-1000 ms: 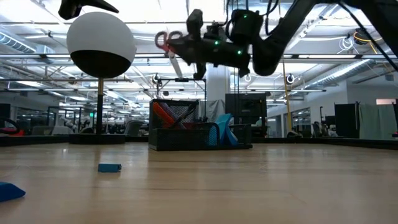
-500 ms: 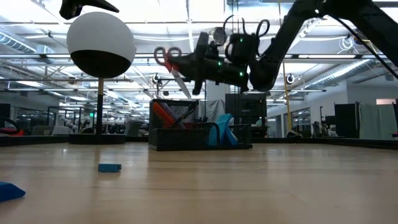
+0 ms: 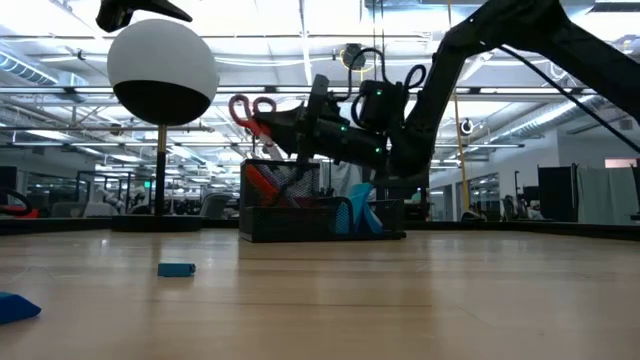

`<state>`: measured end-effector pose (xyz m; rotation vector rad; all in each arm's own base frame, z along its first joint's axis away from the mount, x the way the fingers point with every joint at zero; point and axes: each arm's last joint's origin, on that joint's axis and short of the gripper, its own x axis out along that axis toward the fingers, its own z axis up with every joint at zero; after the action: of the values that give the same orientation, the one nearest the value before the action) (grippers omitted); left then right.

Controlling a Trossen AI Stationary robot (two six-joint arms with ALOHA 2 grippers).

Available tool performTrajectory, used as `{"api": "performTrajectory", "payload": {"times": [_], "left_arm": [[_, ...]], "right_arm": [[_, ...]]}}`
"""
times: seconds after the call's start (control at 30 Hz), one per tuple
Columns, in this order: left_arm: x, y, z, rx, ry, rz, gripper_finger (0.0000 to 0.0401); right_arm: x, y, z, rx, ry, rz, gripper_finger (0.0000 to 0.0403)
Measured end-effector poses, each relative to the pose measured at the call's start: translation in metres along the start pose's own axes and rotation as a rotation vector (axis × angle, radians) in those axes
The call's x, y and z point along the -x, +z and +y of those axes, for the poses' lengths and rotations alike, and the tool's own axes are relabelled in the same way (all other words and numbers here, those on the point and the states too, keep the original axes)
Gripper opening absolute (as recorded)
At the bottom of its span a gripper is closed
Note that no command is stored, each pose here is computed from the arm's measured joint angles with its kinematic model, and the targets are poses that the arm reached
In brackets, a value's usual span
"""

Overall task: Pick and place office supplies into organizer
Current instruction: Put the orange scissors into the desk organizer

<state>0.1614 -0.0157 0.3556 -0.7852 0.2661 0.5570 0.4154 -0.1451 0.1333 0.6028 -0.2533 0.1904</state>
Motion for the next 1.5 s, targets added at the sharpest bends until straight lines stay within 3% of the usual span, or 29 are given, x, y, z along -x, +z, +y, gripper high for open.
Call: {"api": "performTrajectory", "payload": {"times": [0.2,0.4,0.63,0.9,1.1,1.4,1.5], "left_arm": [[-0.006,-0.004,-0.002,-0.015,0.015,0.022,0.0157],[-0.013,-0.008,-0.005,-0.026,0.019,0.06,0.0157],[-0.013,-0.008,-0.005,-0.029,0.012,0.067,0.0157],[-0.017,-0.008,0.0,-0.006,0.076,0.057,0.0157],[-0.036,-0.016,0.011,-0.06,0.133,0.069,0.0157],[-0.078,-0.052,0.035,0.013,-0.118,-0.05,0.0157],[-0.083,-0.06,0.043,0.035,-0.143,-0.07,0.0157]], "right_arm": [[-0.005,-0.009,-0.001,-0.01,0.037,0.039,0.0029],[-0.004,-0.012,0.002,-0.051,0.147,0.149,0.0029],[-0.005,-0.019,0.001,-0.09,0.149,0.238,0.0029],[-0.005,-0.017,0.004,-0.09,0.181,0.222,0.0029],[-0.005,-0.015,0.006,-0.103,0.199,0.203,0.0029],[-0.005,-0.013,0.008,-0.16,0.209,0.19,0.0029],[-0.005,-0.01,0.01,-0.164,0.23,0.171,0.0029]]}}
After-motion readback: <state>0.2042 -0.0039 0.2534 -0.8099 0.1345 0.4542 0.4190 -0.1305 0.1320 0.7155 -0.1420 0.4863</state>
